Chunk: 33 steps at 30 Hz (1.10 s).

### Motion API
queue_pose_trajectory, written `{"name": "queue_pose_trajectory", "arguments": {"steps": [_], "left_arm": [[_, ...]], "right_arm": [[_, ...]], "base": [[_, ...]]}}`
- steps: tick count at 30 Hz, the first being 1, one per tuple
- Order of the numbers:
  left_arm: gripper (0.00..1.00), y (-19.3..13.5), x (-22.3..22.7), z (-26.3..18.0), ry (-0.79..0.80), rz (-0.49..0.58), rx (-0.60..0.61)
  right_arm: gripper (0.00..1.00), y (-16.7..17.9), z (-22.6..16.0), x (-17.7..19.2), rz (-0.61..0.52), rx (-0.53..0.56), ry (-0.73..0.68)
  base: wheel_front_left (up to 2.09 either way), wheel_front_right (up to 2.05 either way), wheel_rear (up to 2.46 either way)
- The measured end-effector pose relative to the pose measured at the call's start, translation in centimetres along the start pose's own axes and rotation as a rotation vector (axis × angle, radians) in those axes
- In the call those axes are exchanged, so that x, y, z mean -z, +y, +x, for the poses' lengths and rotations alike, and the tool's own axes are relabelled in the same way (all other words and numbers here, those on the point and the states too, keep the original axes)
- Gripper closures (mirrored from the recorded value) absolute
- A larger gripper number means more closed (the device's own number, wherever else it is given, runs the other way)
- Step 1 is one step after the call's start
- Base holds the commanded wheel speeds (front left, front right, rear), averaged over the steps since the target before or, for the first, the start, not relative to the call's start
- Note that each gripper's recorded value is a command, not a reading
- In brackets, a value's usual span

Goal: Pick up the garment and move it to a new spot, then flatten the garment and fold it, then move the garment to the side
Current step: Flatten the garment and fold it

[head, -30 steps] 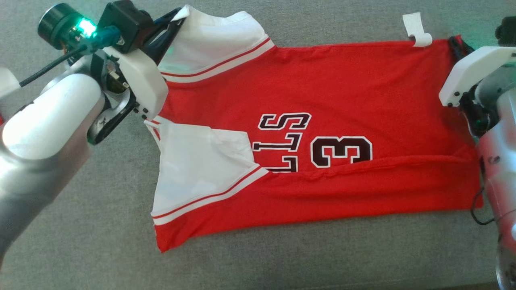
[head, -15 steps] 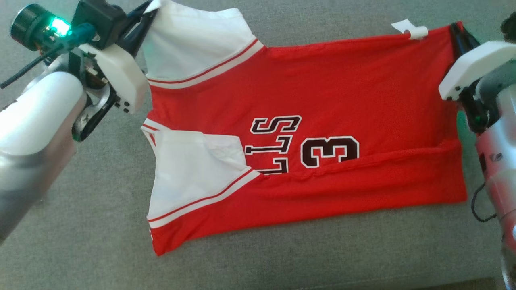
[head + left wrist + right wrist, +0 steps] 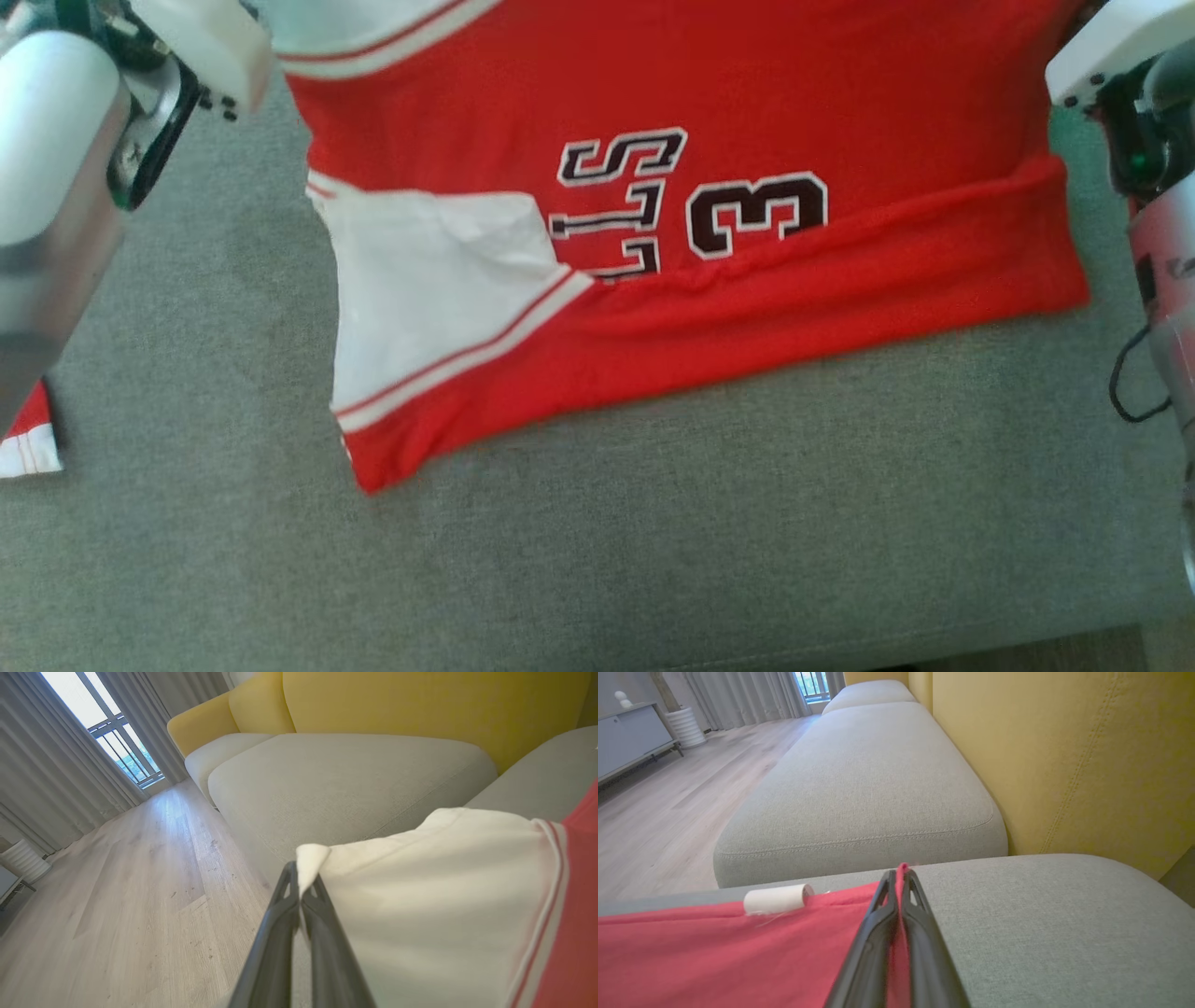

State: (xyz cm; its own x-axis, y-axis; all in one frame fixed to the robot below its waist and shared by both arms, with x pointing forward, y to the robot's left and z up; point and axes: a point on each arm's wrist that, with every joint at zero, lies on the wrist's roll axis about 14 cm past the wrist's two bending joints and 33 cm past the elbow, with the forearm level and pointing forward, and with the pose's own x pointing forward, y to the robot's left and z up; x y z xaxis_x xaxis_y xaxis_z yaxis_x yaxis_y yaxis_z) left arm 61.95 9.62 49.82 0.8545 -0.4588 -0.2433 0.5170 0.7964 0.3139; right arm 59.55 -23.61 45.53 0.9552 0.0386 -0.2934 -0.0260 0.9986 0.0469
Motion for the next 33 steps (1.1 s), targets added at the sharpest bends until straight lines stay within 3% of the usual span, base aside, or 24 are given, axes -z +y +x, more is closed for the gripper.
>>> {"name": "queue_pose_trajectory", "arguments": {"steps": [7, 12, 27, 33], "left_arm": [[1.0, 0.1, -0.9, -0.4, -0.017, 0.009, 0.002], [1.0, -1.7, 0.2, -2.8, 0.034, -0.017, 0.059], [1.0, -9.3, 3.1, -12.4, 0.246, -0.111, 0.275], [1.0, -10.0, 4.4, -15.1, 0.313, -0.091, 0.288]], "right_arm": [[1.0, 0.2, -0.6, -1.0, 0.01, -0.005, -0.03], [1.0, -0.3, -2.8, -0.7, 0.016, -0.009, -0.016], [1.0, -0.9, -10.3, 4.1, 0.039, -0.06, 0.208], [1.0, -0.9, -11.8, 5.7, 0.055, -0.077, 0.289]], "base": [[0.0, 0.0, 0.0], [0.0, 0.0, 0.0], [0.0, 0.0, 0.0], [0.0, 0.0, 0.0]]}}
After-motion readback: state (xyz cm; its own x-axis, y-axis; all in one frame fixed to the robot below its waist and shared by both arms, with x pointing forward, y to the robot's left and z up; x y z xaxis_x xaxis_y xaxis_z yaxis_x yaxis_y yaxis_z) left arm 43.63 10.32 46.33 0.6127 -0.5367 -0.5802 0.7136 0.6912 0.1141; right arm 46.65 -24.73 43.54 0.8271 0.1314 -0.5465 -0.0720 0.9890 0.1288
